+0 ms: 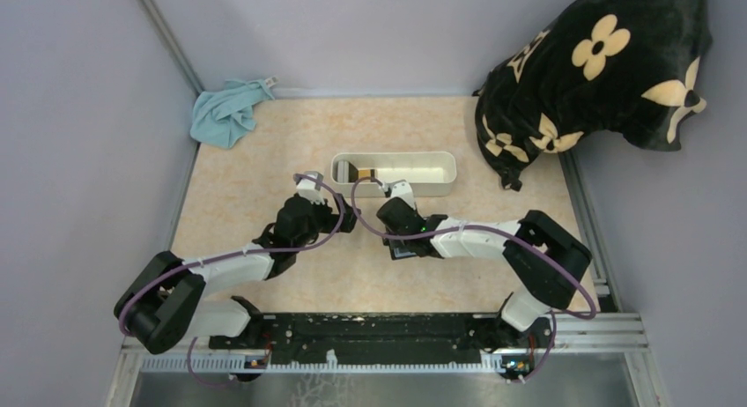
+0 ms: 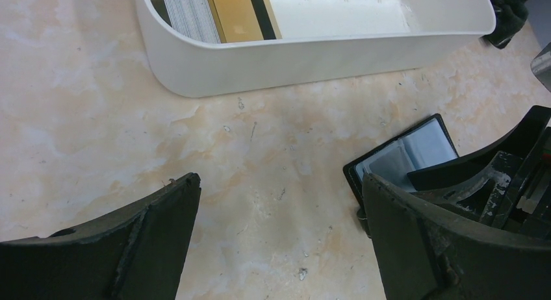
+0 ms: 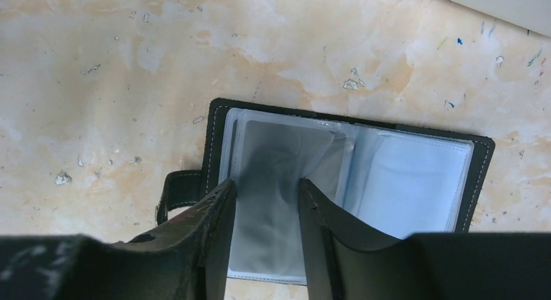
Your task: Take the credit cards out of the card holder
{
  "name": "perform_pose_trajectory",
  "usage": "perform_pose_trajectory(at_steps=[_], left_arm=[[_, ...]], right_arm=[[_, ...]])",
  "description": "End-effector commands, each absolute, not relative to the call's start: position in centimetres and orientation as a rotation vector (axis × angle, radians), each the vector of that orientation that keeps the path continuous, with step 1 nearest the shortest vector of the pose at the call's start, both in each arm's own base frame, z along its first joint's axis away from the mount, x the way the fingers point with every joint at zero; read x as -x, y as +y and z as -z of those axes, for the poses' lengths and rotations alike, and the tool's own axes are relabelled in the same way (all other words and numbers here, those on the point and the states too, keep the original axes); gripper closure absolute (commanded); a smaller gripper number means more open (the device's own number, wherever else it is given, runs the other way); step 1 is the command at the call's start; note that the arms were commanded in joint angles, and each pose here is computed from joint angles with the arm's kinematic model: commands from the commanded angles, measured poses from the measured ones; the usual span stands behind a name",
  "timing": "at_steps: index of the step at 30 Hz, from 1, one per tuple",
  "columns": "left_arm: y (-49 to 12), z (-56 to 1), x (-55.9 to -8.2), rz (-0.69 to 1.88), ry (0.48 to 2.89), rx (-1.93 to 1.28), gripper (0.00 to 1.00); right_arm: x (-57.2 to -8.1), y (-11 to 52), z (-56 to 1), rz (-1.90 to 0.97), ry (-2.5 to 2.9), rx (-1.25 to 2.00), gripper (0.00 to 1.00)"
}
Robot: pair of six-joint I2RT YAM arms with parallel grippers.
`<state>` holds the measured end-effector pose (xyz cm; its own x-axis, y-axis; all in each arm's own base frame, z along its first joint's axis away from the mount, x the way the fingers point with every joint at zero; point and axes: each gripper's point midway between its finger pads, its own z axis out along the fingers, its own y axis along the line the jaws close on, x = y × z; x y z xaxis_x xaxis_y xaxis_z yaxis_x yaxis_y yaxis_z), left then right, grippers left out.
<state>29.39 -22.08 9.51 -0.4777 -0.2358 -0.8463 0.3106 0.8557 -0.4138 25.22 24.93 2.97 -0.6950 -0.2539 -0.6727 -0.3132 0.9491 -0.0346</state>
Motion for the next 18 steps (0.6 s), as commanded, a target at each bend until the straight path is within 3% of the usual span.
perform_pose_trajectory(at_steps=[1,4,12,18], left_arm=[[-22.2,-10.1,-29.4,0.663,1.936,-0.076,0.01],[-22.3,-10.1,-29.3,0.666,1.936,-0.080,0.01],[-22.5,-10.0,-29.2,0.678,1.938,-0.087,0.01],[-22.6,-10.1,-29.2,0.686,1.936,-0.092,0.01]], right_arm=[[-24.6,24.6,-3.1,-0.126,2.376,0.363,0.63],[-24.6,24.5,-3.4,-0.131,2.367,0.348,0.72],[-24.9,24.1,-4.9,-0.171,2.331,0.290,0.78],[-25.0,23.9,-5.6,-0.245,2.310,0.246,0.92]])
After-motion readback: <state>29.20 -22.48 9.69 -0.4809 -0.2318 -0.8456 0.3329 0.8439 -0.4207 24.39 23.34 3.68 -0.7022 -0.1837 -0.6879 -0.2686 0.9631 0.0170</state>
